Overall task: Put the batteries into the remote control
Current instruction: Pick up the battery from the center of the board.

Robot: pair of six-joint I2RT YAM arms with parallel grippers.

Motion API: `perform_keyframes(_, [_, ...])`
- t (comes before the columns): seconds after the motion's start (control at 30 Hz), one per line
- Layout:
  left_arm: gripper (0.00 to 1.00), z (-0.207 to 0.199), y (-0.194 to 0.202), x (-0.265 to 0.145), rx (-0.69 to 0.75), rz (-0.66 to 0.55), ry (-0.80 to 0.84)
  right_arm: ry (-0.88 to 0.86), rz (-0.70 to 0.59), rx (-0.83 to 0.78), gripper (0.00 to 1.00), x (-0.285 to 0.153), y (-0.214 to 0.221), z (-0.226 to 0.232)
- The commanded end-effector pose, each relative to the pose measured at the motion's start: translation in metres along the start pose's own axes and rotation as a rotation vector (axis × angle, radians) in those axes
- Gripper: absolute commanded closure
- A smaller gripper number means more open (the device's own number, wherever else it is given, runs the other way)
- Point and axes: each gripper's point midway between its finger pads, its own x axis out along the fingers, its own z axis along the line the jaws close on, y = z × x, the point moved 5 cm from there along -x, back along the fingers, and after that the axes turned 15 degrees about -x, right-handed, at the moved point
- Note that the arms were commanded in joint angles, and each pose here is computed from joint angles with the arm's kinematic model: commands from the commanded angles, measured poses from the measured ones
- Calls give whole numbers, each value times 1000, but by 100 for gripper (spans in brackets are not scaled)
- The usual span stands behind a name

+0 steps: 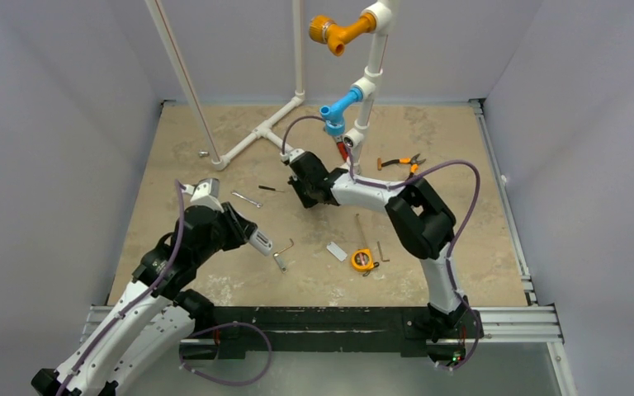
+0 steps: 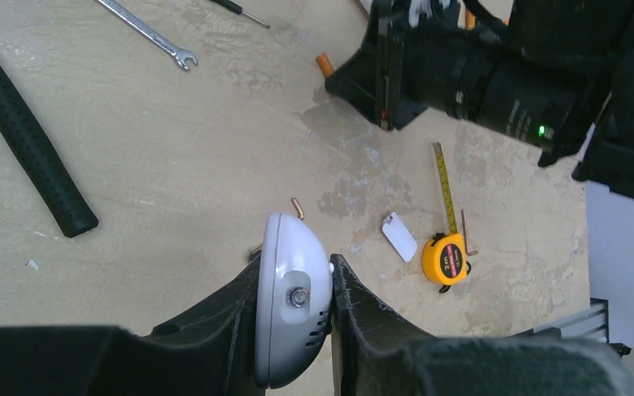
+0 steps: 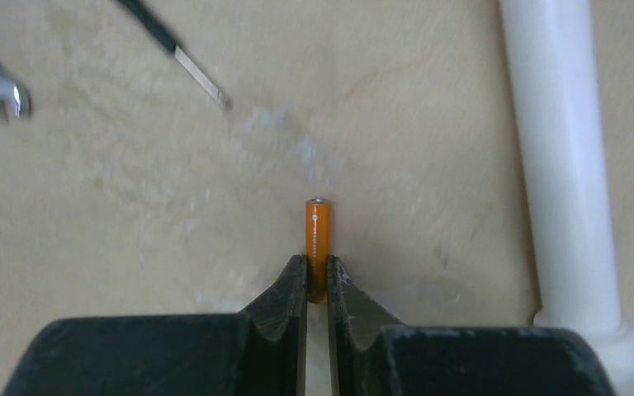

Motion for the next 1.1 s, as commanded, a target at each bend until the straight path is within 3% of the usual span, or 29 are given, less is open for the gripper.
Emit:
perform_keyframes(0.0, [100, -17, -10, 0, -10, -40, 77, 4, 229, -5, 100, -27, 77, 22])
perform_keyframes(0.2, [100, -18, -10, 1, -11, -35, 81, 16, 287, -21, 99, -60, 110, 48])
perform_keyframes(0.33, [100, -18, -9, 2, -12, -34, 85, -16, 287, 0, 82, -70, 122, 52])
perform_keyframes(0.47, [100, -19, -8, 3, -9, -26, 85, -18, 293, -2, 76, -71, 123, 52])
perform_keyframes(0.7, [100, -17, -9, 3, -11, -35, 80, -56, 320, 0, 81, -65, 129, 59])
perform_keyframes(0.77, [100, -17, -8, 4, -14, -34, 79, -55, 319, 0, 91, -67, 130, 58])
perform_keyframes(0.87, [100, -18, -8, 6, -16, -28, 85, -47, 215, 19, 100, -77, 117, 54])
perform_keyframes(1.07, [100, -26, -6, 13, -5, -5, 118, -41, -152, -10, 100, -129, 69, 39])
